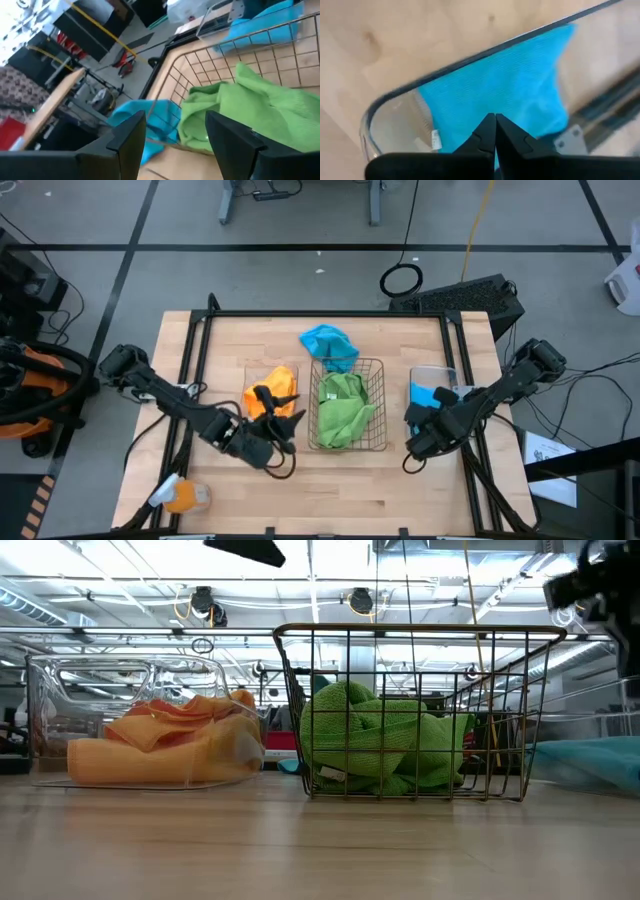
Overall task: Sort microfiber towel by color & place in baskets
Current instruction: Put the blue microfiber towel into the right transparent bin
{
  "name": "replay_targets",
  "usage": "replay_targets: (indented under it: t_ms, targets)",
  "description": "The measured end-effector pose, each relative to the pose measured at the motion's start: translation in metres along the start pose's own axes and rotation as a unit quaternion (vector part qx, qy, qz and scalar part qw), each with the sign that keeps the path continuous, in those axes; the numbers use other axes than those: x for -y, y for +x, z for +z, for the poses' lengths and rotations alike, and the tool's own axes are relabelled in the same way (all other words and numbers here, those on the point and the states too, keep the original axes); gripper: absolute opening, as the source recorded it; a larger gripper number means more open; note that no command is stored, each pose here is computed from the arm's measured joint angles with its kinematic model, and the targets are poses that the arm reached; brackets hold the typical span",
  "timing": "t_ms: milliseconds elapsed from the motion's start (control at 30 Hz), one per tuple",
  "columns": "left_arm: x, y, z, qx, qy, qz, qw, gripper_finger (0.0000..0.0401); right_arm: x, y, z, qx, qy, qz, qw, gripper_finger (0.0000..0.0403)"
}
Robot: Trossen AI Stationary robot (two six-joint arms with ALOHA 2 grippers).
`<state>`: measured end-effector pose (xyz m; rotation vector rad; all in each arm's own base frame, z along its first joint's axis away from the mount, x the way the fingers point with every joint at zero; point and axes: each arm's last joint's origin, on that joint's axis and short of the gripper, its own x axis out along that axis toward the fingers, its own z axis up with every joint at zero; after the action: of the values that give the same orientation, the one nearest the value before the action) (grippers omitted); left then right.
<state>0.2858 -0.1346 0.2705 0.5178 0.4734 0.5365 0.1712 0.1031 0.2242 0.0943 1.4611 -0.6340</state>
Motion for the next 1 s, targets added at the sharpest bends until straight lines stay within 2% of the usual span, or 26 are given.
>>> replay_targets:
  t_ms: [133,267,400,467,600,767,900,1000]
  targets:
    - [-0.022,0.025,0.005,-0.003,0.029,0.0,1.0,0.0212,0.0,-0.02,0.01,0.08,0.025,-0.007,0.996,0.0]
    - [-0.051,0.059,0.004,-0.014,0.046,-0.028,0.998,0.0212,-0.007,-0.035,0.023,0.211,0.046,0.002,0.976,0.0]
    - [-0.093,0.102,-0.013,-0.039,0.019,-0.075,0.996,0.0212,-0.022,-0.045,0.035,0.316,0.036,0.034,0.948,0.0]
    - [-0.114,0.121,-0.026,-0.057,-0.015,-0.092,0.994,0.0212,-0.028,-0.05,0.04,0.35,0.026,0.053,0.935,0.0]
    - [-0.156,0.146,-0.049,-0.072,-0.103,-0.119,0.985,0.0212,-0.037,-0.058,0.047,0.391,0.012,0.078,0.917,0.0]
    - [-0.19,0.16,-0.07,-0.071,-0.183,-0.162,0.967,0.0216,-0.038,-0.059,0.048,0.398,0.003,0.079,0.914,0.0]
    - [-0.197,0.173,-0.086,-0.09,-0.234,-0.193,0.948,0.025,-0.038,-0.057,0.048,0.402,0.005,0.069,0.913,0.0]
    - [-0.194,0.184,-0.093,-0.095,-0.247,-0.194,0.945,0.0287,-0.038,-0.053,0.047,0.402,0.006,0.068,0.913,0.0]
